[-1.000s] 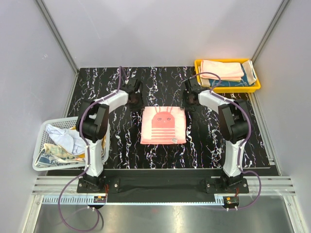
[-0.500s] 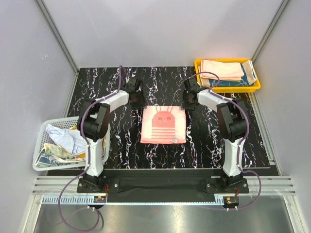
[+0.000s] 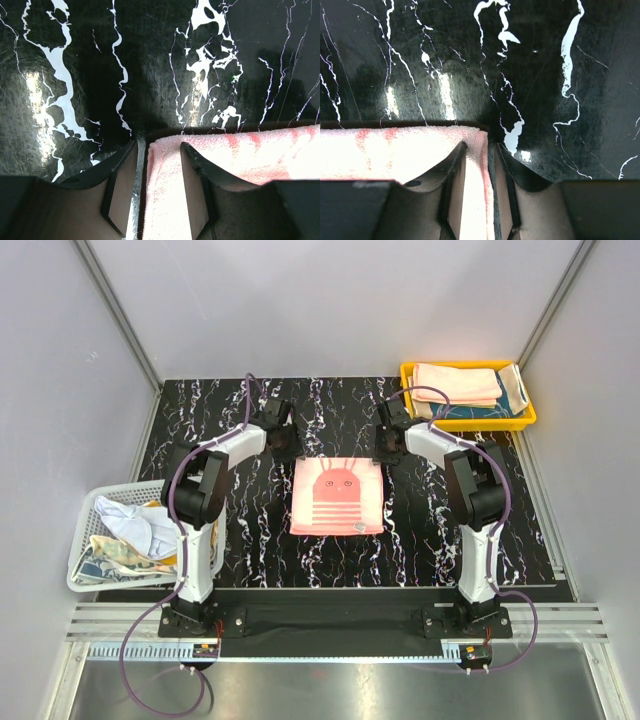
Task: Fold and stack the towels
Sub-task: Fold the towel
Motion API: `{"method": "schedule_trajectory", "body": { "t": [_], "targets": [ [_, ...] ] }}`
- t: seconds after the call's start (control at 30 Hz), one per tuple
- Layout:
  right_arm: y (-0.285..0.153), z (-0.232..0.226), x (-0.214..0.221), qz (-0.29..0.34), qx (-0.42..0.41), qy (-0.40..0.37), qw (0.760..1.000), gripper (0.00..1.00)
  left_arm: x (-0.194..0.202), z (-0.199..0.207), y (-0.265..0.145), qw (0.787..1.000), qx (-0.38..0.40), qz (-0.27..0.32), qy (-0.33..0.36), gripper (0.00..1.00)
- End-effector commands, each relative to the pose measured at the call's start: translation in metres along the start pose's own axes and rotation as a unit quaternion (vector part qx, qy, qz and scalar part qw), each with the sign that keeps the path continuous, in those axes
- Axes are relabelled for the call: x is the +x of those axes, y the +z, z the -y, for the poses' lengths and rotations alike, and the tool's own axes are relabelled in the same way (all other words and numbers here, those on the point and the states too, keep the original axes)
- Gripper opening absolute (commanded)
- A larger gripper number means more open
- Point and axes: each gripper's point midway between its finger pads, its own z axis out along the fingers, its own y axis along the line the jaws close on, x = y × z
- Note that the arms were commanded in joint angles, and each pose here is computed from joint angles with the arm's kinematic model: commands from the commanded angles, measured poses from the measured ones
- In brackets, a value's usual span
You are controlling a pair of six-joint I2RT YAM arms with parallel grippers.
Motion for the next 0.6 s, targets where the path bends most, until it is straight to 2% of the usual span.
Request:
{"method": "schedule_trajectory", "body": {
  "t": [0.0, 0.17, 0.3, 0.4, 0.43, 0.57],
  "targets": [
    [0.001, -0.004, -0.015, 0.017, -0.004, -0.008, 1.0, 0.34, 0.007, -0.008, 0.009, 1.0, -0.012, -0.014, 0.0, 0.45],
    [0.003, -0.005, -0.013, 0.012, -0.006, -0.01, 1.0, 0.27, 0.012, -0.009, 0.01, 1.0, -0.009, -0.02, -0.002, 0.4],
    [0.004, -0.002, -0.015, 0.014, -0.002, -0.012, 1.0, 0.26, 0.012, -0.01, 0.012, 1.0, -0.008, -0.017, -0.003, 0.34],
    [0.004, -0.003, -0.015, 0.013, -0.001, -0.016, 1.0, 0.25, 0.008, -0.006, 0.012, 1.0, 0.001, -0.012, -0.004, 0.29],
    [0.004, -0.002, -0.015, 0.014, -0.001, -0.017, 1.0, 0.25, 0.006, -0.003, 0.012, 1.0, 0.006, -0.01, -0.003, 0.24],
    [0.004, -0.004, -0.016, 0.014, -0.003, -0.021, 1.0, 0.24, 0.002, 0.0, 0.013, 1.0, 0.012, -0.006, -0.003, 0.18]
  ]
}}
